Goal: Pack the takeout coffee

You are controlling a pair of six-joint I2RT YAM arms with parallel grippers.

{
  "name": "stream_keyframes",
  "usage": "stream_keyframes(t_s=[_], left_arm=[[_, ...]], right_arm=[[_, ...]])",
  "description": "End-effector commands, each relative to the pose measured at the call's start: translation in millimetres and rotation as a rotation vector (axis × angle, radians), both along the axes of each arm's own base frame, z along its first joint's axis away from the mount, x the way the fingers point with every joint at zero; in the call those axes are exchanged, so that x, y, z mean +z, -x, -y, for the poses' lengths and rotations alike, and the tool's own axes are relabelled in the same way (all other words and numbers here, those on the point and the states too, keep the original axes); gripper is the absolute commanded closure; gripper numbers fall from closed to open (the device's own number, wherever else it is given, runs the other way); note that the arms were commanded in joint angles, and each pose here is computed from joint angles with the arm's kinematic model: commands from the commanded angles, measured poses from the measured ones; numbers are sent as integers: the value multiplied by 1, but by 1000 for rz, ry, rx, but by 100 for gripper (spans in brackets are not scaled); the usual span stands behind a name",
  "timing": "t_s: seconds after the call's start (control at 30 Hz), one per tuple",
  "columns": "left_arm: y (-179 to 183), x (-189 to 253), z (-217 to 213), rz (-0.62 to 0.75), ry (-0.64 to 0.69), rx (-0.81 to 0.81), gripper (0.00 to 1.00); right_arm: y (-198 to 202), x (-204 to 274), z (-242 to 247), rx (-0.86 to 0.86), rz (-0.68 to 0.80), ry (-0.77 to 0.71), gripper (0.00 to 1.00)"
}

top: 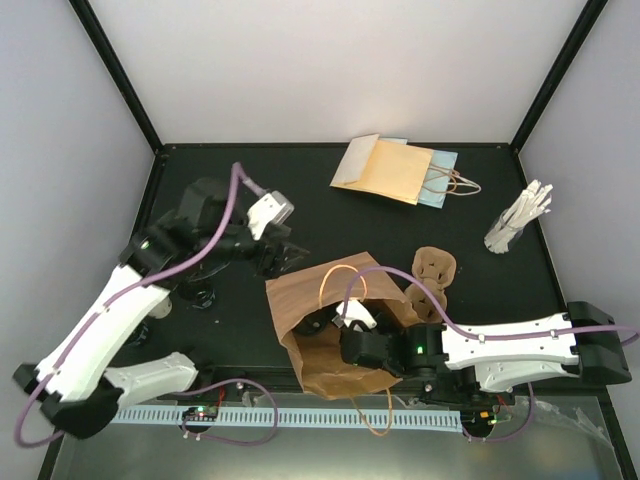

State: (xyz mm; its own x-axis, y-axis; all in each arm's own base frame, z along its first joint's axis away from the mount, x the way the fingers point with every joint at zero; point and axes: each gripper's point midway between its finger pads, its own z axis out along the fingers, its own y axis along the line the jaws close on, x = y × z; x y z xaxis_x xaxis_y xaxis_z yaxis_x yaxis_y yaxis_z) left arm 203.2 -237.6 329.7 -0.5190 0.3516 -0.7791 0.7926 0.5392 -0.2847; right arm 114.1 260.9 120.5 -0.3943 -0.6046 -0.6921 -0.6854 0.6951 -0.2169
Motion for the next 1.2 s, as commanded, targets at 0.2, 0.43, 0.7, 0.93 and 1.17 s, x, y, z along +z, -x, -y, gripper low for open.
stream_keyframes(t_s=[0.2, 0.43, 0.7, 0.93, 1.17], left_arm=[[70, 9, -7, 118, 17, -94, 6], [87, 1, 11, 183, -134, -137, 3], [93, -21, 19, 200, -305, -166, 22], [97, -16, 15, 218, -262, -163, 51], [103, -17, 11, 229, -218, -181, 69]], right_arm=[[-6, 0, -21, 45, 2, -27, 35], [-8, -1, -22, 55, -4, -8, 34], [-8, -3, -21, 64, -12, 0, 34], [-8, -2, -20, 75, -6, 2, 34], [-7, 1, -18, 70, -12, -34, 31]])
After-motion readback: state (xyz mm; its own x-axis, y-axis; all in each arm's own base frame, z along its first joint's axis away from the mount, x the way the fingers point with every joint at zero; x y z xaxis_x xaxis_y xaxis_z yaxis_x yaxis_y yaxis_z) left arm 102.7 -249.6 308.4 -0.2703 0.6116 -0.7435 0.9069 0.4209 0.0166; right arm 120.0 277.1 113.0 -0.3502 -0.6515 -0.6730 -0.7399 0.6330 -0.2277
